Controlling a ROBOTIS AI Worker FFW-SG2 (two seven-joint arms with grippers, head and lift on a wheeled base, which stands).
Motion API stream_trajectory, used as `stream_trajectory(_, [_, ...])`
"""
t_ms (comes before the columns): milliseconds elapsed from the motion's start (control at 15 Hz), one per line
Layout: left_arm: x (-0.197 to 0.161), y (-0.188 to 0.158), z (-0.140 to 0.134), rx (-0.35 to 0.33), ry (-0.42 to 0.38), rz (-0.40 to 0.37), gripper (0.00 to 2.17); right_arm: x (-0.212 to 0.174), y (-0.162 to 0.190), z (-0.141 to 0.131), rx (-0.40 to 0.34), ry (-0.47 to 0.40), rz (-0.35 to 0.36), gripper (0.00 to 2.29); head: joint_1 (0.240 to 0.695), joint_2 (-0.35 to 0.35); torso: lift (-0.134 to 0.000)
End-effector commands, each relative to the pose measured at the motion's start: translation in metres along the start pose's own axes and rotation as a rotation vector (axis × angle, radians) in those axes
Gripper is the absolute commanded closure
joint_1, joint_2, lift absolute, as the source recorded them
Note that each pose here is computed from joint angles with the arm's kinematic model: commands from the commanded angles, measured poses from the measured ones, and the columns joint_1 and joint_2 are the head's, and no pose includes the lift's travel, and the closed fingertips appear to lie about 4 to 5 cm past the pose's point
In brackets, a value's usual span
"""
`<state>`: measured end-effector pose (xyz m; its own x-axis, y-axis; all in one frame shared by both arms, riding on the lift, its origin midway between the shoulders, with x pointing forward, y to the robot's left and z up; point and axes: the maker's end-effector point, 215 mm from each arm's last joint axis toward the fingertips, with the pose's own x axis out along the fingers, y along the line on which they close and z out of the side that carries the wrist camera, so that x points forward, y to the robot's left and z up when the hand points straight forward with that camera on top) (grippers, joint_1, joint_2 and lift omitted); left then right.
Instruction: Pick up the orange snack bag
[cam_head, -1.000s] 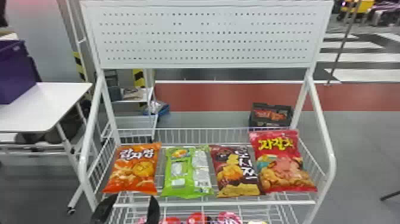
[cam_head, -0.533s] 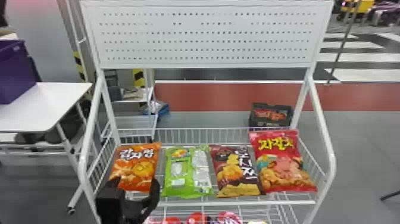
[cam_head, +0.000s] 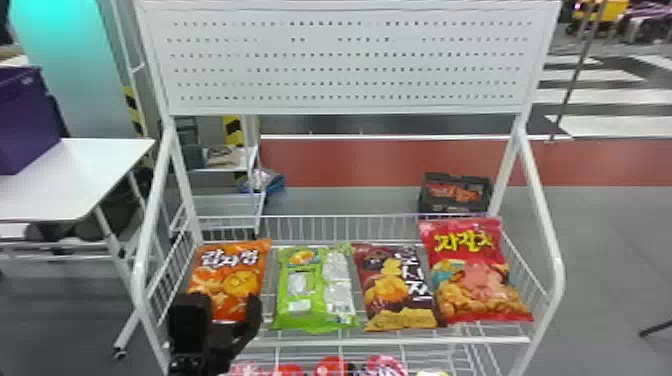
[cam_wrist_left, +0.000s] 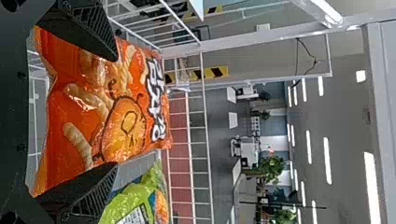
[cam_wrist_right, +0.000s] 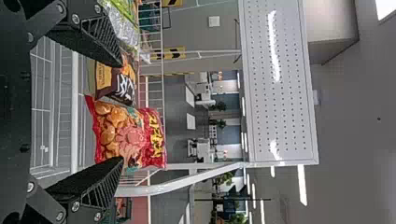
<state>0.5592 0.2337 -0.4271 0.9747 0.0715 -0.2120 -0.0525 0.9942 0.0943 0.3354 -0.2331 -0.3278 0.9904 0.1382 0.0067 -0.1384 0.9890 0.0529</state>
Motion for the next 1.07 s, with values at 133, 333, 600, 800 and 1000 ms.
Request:
stream_trajectory(133, [0.009,0.007,-0.009,0.000,0.026,0.015,0.35,0.000,-0.001,0.001,0.000,-0.002,0.000,0.19,0.499,0.000,0.000])
stream_trajectory(333, [0.007,0.011,-0.013,-0.008,0.037,0.036,1.33,0.000,-0.001,0.002,0.000,-0.005,0.000,0.19,0.499,0.000,0.000])
stream_trajectory(600, [0.002,0.002,-0.021,-0.001,0.067,0.001,1.71,0.001,-0.001,0.001,0.001,-0.003,-0.003,0.19,0.499,0.000,0.000])
stream_trajectory(800, [-0.003,-0.001,-0.015,-0.008,0.052,-0.001,1.71,0.002,-0.002,0.001,0.001,-0.003,-0.003,0.19,0.499,0.000,0.000])
stream_trajectory(1000, [-0.005,-0.003,-0.012,-0.011,0.046,-0.003,1.71,0.003,-0.002,0.001,0.003,-0.005,-0.004,0.19,0.499,0.000,0.000])
